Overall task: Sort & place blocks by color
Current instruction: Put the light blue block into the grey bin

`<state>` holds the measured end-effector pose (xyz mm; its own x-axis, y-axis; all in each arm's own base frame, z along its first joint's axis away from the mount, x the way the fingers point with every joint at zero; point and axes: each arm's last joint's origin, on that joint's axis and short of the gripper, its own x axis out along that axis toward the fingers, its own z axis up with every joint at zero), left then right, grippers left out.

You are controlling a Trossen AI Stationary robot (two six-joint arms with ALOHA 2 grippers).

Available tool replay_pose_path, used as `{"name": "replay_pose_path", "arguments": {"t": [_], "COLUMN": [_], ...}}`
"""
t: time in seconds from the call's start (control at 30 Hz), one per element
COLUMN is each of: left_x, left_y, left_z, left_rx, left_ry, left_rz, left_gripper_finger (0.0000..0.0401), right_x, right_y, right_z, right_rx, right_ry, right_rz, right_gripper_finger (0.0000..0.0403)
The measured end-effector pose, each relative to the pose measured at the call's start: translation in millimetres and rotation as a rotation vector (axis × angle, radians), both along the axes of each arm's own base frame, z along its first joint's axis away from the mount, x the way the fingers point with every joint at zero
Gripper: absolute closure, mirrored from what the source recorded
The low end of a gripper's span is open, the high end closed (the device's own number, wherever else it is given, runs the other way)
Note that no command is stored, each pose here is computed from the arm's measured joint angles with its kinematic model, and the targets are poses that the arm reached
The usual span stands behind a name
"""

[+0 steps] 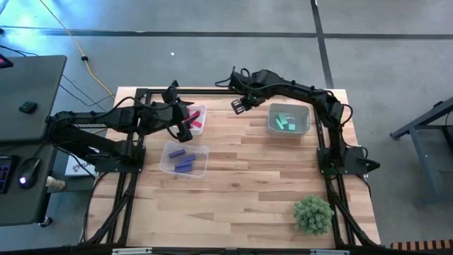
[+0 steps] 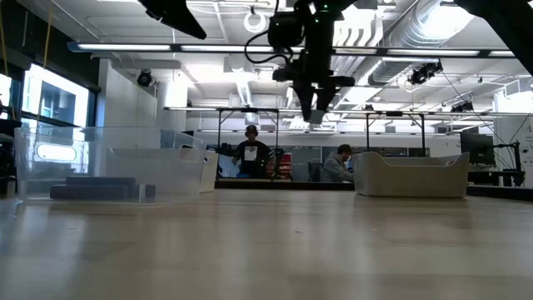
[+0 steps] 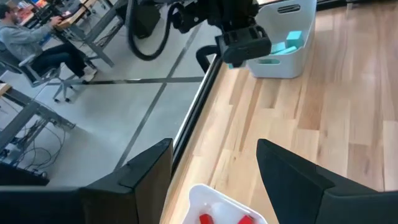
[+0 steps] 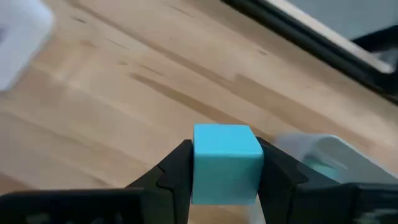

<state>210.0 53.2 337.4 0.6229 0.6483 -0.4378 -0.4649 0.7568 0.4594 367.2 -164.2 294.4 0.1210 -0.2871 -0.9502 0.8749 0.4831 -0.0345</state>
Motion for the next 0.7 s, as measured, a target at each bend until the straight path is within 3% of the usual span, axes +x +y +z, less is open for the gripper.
{"name": "replay_pose_path", "arguments": {"t": [0.4, 0.57, 0.7], "left_x": [0, 0, -1], "left_y": [-1, -1, -1], "left_z": [-1, -2, -2], "left_rx": [-0.014, -0.029, -0.042], "left_ry": [0.014, 0.005, -0.002], "left_rz": [-0.019, -0.018, -0.010], "left_gripper_finger": [0.0178, 0.0178, 0.0178], "right_x": [-27, -27, -31], "right_y": [6, 6, 8], "right_z": [-1, -1, -18], "right_rx": [-0.064, -0.078, -0.049], "right_ry": [0.309, 0.314, 0.378], "right_rz": [-0.116, -0.118, -0.107], "right_gripper_finger": [0.0283, 0.0282, 0.0283]}}
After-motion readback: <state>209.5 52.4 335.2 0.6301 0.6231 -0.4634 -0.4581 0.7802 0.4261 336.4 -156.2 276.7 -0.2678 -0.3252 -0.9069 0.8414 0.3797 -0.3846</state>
